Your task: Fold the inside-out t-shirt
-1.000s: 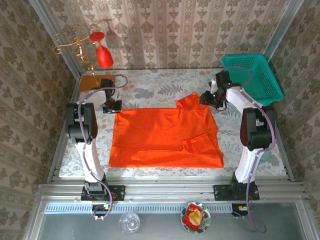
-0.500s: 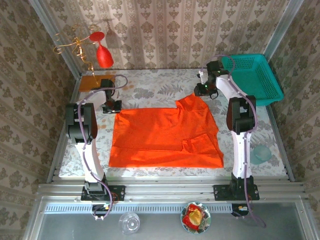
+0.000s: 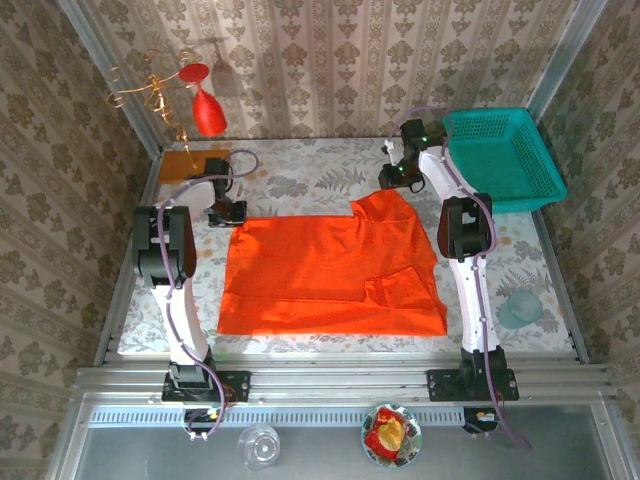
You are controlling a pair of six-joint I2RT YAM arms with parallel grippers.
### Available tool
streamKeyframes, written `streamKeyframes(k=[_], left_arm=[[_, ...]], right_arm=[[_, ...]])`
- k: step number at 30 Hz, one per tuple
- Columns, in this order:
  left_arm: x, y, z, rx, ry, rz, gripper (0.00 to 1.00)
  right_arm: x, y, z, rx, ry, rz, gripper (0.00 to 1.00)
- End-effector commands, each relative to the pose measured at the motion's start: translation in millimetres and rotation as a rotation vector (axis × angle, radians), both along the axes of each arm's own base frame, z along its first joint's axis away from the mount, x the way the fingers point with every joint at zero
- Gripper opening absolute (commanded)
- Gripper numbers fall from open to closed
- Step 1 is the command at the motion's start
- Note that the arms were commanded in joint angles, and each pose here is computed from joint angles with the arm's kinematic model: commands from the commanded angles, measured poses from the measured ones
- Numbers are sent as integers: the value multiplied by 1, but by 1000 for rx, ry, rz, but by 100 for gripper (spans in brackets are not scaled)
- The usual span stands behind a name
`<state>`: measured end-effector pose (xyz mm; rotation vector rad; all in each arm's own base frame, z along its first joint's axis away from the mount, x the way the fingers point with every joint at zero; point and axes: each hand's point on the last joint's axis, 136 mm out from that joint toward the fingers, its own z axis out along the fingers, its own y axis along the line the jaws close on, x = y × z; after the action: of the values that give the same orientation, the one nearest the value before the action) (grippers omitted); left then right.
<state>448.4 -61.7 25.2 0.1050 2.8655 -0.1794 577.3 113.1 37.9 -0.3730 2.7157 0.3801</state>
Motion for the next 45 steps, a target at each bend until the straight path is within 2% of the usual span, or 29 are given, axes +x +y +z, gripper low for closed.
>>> streamKeyframes(k=[1, 6, 10, 15, 22, 31, 40, 45], left_arm=[[-2, -5, 2, -10, 17, -36, 0], [-1, -7, 4, -14, 8, -35, 0], [-1, -6, 7, -7, -3, -35, 0], [6, -2, 23, 2, -65, -23, 0], [22, -4, 51, -11, -176, -5, 0], [32, -9, 81, -42, -313, 14, 0], [16, -5, 87, -46, -369, 26, 0], [0, -7, 99, -65, -454, 22, 0]], right_arm=[[-8, 3, -6, -16, 38, 25, 32], [-7, 1, -6, -25, 34, 19, 24], [-3, -2, -2, -39, 18, 0, 13], [9, -20, 25, -86, -52, -79, 0], [16, -48, 76, -66, -140, -174, 0], [-4, -57, 107, -54, -152, -185, 0], [-56, -62, 127, -42, -156, -233, 0], [-96, -68, 133, -55, -148, -274, 0]])
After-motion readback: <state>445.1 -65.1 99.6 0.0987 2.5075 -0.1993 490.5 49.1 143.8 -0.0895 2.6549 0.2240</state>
